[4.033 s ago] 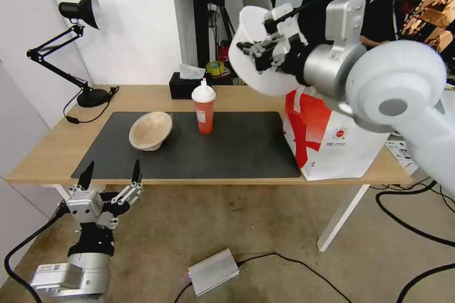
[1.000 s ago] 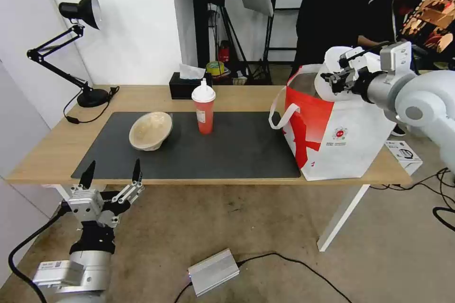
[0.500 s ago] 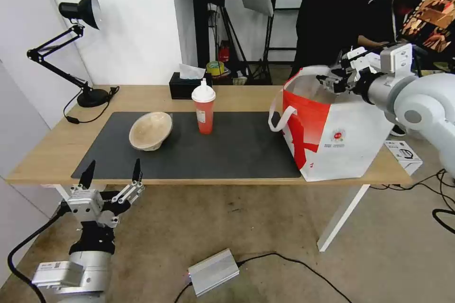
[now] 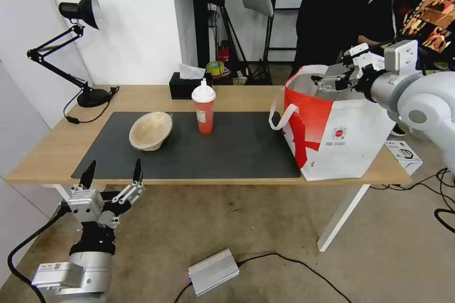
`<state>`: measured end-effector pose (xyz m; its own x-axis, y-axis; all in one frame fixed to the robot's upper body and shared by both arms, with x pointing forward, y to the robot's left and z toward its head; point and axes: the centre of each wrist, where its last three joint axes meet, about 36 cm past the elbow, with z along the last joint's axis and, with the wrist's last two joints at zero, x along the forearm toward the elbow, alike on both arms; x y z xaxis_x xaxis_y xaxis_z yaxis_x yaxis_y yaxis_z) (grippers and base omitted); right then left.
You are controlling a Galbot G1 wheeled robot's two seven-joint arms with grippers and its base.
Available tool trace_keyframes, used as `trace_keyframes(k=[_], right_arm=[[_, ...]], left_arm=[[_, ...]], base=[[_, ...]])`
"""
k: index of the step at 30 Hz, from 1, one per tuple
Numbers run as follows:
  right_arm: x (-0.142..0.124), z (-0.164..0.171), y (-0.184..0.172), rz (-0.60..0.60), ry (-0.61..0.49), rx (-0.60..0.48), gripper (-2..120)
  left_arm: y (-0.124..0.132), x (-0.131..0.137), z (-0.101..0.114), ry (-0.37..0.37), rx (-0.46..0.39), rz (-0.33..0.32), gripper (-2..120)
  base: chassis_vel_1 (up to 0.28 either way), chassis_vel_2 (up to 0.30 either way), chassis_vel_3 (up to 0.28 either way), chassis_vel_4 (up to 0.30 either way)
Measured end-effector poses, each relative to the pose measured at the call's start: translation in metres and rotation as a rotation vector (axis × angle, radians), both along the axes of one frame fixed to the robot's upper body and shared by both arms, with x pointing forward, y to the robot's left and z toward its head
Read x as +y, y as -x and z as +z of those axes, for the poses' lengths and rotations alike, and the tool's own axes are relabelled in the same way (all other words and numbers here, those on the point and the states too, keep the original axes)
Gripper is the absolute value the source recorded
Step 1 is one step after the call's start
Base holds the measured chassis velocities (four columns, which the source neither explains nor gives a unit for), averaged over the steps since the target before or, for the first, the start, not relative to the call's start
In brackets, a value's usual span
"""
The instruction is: Pick up the trash from the table and place it into the takeout bag.
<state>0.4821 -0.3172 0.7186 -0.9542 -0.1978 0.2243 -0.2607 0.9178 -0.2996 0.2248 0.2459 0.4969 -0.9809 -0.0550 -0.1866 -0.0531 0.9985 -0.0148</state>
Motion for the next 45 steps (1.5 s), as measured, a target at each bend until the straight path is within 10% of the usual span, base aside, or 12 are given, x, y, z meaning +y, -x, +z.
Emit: trace_keyframes(k=[18, 45], right_arm=[[0.031, 0.011, 0.071, 0.117, -0.154, -0.181, 100], [0.088, -0.14, 0.151, 0.165, -0.312, -0.221, 100]], left_arm=[[0.001, 0.002, -0.001, -0.012, 0.01, -0.002, 100], [0.006, -0.003, 0.001, -0.025, 0.025, 0.005, 100]], base=[[0.0, 0.0, 0.0, 0.0], [0.0, 0.0, 0.0, 0.0]])
